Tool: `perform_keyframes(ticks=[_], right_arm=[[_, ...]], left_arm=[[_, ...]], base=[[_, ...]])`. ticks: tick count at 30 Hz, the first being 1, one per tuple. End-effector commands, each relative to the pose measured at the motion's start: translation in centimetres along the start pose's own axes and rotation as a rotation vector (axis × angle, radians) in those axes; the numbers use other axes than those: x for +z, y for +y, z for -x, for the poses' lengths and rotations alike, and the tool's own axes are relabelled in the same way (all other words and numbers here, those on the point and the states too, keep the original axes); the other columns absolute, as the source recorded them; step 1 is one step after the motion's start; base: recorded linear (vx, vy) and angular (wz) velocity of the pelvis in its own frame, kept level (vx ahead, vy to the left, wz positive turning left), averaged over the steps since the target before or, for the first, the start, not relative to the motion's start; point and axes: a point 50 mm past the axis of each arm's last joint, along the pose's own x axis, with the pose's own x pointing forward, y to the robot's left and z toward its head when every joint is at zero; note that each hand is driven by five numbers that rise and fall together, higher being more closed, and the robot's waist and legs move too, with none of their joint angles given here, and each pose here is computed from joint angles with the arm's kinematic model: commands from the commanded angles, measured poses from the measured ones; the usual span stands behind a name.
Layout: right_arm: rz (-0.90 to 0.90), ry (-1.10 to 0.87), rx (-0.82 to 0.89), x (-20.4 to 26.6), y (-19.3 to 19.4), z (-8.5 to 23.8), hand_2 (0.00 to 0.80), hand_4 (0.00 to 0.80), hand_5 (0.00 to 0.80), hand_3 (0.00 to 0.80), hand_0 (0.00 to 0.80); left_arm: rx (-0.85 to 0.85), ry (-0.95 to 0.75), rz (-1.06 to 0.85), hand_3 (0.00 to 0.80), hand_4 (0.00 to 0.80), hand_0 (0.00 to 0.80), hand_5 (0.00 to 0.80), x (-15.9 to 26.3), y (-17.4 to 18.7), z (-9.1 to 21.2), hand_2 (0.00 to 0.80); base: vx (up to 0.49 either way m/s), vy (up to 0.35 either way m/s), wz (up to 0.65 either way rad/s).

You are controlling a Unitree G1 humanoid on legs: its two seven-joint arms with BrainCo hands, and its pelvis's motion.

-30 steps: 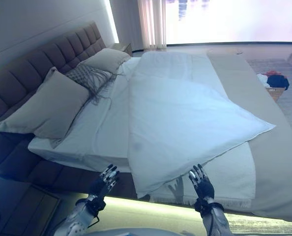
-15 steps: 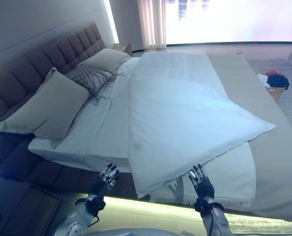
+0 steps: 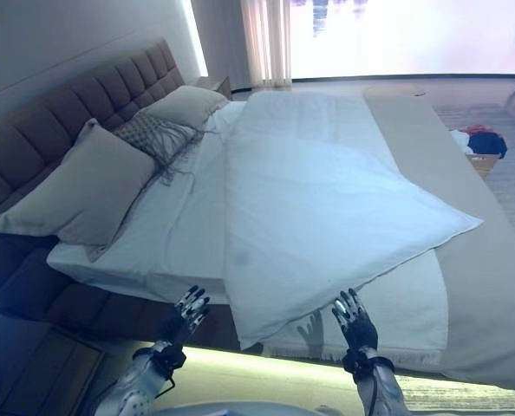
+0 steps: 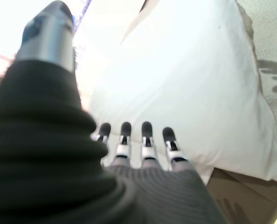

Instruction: Make the bed neatly

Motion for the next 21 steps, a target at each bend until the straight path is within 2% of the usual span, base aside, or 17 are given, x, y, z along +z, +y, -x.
perform_keyframes(ticks=[1,9,13,16,18,21], right_arm=[[-0.008,-0.093,0.086,2.1,1.9,-1.8,0.000,0.000,0.000,0.000,0.000],[-0.045,-0.092,0.081,1.7,2.2,-1.9,0.000,0.000,0.000,0.000,0.000],[-0.062,-0.135,0.033,1.7,1.7,-1.3,0.000,0.000,0.000,0.000,0.000],[-0.056,-0.131,0.005,1.7,0.8,-0.8,0.000,0.000,0.000,0.000,0.000],[-0.041,-0.121,0.019,1.6,0.3,-0.4,0.000,0.000,0.000,0.000,0.000],[-0.019,-0.116,0.041,1.8,-0.1,-0.6,0.000,0.000,0.000,0.000,0.000]], left_arm=[[-0.072,-0.174,-0.042,0.000,0.000,0.000,0.000,4.4,-0.7,-0.9,0.000],[-0.059,-0.191,-0.037,0.000,0.000,0.000,0.000,4.9,-0.5,-1.0,0.000],[-0.114,-0.170,-0.070,0.000,0.000,0.000,0.000,5.1,-1.4,-1.7,0.000],[-0.108,-0.146,-0.018,0.000,0.000,0.000,0.000,4.8,-1.5,-1.9,0.000],[-0.105,-0.165,-0.002,0.000,0.000,0.000,0.000,5.1,-1.5,-2.0,0.000],[-0.090,-0.190,-0.006,0.000,0.000,0.000,0.000,5.9,-1.6,-2.3,0.000]], base=[[-0.007,0.124,0.02],[0.020,0.203,0.02],[0.070,0.348,0.18],[0.086,0.342,0.40],[0.150,0.116,0.26],[0.165,-0.161,0.06]])
